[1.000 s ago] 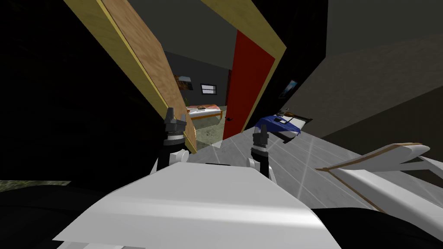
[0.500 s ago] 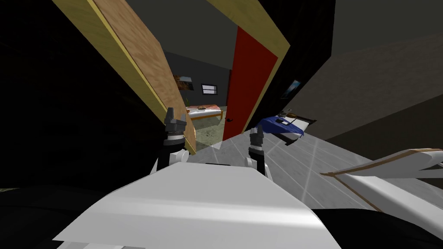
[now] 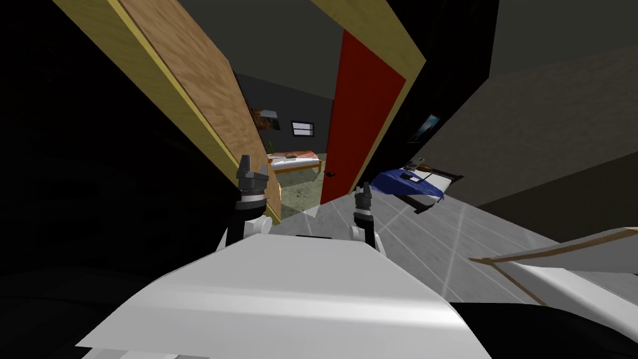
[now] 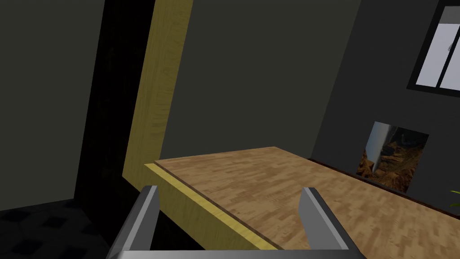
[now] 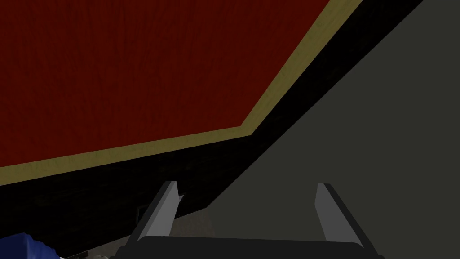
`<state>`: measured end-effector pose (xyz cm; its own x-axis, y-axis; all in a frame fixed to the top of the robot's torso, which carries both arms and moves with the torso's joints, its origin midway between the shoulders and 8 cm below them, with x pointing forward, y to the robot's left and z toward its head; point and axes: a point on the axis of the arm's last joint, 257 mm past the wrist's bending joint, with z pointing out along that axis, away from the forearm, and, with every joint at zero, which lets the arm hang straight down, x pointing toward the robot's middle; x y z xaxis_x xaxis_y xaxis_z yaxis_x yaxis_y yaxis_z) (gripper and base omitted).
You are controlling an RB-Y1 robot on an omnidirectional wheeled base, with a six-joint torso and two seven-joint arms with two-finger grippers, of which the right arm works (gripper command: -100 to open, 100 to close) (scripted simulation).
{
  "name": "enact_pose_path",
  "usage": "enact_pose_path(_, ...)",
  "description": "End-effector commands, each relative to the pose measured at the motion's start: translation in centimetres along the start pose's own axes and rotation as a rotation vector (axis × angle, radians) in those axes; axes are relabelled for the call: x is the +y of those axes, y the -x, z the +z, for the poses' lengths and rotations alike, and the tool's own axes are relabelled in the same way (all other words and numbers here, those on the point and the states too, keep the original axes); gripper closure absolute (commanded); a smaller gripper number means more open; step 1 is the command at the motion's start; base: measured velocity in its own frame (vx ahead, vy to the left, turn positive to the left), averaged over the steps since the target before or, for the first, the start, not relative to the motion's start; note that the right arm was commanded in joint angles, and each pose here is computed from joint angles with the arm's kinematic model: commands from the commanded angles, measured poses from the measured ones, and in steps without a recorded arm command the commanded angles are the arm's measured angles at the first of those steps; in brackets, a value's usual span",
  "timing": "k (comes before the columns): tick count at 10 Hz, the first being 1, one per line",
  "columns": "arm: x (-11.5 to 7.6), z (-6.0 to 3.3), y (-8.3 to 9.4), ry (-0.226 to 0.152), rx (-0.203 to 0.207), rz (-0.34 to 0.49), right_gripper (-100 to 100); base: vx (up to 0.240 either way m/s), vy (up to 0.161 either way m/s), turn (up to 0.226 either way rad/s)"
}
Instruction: Push the door open
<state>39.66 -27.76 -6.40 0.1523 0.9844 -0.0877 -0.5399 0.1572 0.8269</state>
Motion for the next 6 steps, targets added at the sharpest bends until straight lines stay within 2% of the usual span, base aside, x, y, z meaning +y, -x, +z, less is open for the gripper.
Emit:
enact_pose_path(1, -1.5, -0.26, -0.7, -0.022, 0.014, 0.01, -100, 0.093, -0.073, 0.056)
enact_pose_path(6, -5.6, -0.82, -2.8, -0.079, 0.053, 0.038, -100, 0.084, -0.065, 0.047)
